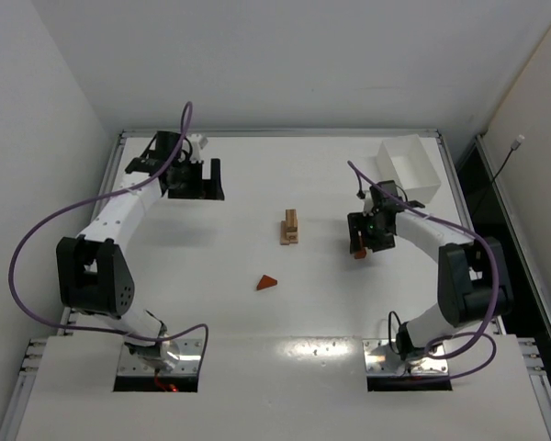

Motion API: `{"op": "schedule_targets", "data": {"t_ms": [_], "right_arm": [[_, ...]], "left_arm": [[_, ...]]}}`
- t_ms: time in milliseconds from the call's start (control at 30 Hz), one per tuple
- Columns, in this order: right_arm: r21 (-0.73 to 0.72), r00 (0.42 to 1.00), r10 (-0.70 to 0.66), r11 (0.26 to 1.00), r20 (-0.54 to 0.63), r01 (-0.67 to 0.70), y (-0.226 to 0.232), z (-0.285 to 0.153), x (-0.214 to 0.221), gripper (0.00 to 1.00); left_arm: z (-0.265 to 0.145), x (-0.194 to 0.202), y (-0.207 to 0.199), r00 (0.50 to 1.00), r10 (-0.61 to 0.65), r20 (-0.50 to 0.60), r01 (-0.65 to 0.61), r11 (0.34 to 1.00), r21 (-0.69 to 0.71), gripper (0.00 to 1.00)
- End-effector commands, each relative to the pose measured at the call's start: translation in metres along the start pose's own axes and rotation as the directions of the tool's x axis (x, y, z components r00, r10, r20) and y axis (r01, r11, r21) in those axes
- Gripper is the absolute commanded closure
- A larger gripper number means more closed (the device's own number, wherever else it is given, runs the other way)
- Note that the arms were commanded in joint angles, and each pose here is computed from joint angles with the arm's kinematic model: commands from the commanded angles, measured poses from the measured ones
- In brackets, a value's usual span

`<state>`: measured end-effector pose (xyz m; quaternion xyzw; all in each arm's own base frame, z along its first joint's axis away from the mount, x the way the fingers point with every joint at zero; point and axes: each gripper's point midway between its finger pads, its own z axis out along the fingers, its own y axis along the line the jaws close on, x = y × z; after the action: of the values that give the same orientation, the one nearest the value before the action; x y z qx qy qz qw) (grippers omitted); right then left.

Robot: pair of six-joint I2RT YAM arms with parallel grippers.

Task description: Build the wood block tower

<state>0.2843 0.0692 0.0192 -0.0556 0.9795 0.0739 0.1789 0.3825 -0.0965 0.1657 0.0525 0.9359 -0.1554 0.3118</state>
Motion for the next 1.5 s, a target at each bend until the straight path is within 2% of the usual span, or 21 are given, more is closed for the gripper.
{"op": "schedule_targets", "data": {"t_ms": [0,400,533,567,700,933,1067,1133,1167,1233,1300,1467], "right_arm": [[0.015,0.999,-0.021,1.0,0.039,0.021,-0.001,0.0,-0.015,0.38],[0.017,1.0,-0.018,1.0,0.004,0.018,-0.002,0.011,-0.016,0.47],[0.027,1.0,-0.017,0.999,0.003,0.017,-0.003,0.013,-0.02,0.7],[0.027,1.0,-0.017,0.999,0.003,0.017,-0.003,0.013,-0.02,0.8],[0.046,1.0,-0.019,0.999,0.018,0.018,-0.006,0.01,-0.023,0.99],[0.009,0.993,-0.054,0.999,0.104,0.053,0.011,-0.024,-0.032,1.0],[-0.052,0.976,-0.054,0.996,0.213,0.067,0.038,-0.059,-0.065,1.0],[-0.086,0.976,0.015,0.996,0.219,0.004,0.049,-0.072,-0.072,1.0],[-0.081,0.976,0.12,0.991,0.182,-0.107,0.049,-0.07,-0.068,1.0],[-0.082,0.978,0.19,0.98,0.092,-0.183,0.053,-0.066,-0.055,1.0],[-0.082,0.975,0.213,0.975,0.062,-0.208,0.059,-0.066,-0.054,1.0],[-0.117,0.971,0.214,0.972,0.103,-0.202,0.092,-0.074,-0.094,1.0]], "left_arm": [[-0.006,-0.012,-0.002,1.0,0.017,0.024,-0.017,1.0,-0.002,0.0],[0.002,-0.016,-0.001,1.0,0.015,0.016,-0.015,1.0,-0.003,0.0],[0.002,-0.016,-0.001,1.0,0.015,0.016,-0.015,1.0,-0.003,0.0],[0.002,-0.016,-0.001,1.0,0.015,0.016,-0.015,1.0,-0.003,0.0],[0.005,-0.009,0.001,1.0,0.01,-0.002,-0.01,1.0,-0.005,0.0],[-0.002,-0.004,0.0,1.0,-0.008,0.017,0.008,1.0,-0.012,0.0],[-0.003,0.005,0.005,0.999,-0.028,0.015,0.029,0.999,-0.041,0.0],[-0.009,0.005,0.008,0.999,-0.037,0.031,0.039,0.997,-0.067,0.0],[-0.009,0.005,0.009,0.998,-0.049,0.033,0.052,0.996,-0.075,0.0],[-0.013,0.001,0.008,0.998,-0.044,0.054,0.048,0.996,-0.072,0.0],[-0.016,-0.001,0.007,0.997,-0.042,0.063,0.046,0.996,-0.071,0.0],[-0.021,0.0,0.009,0.996,-0.039,0.076,0.046,0.995,-0.087,0.0]]}}
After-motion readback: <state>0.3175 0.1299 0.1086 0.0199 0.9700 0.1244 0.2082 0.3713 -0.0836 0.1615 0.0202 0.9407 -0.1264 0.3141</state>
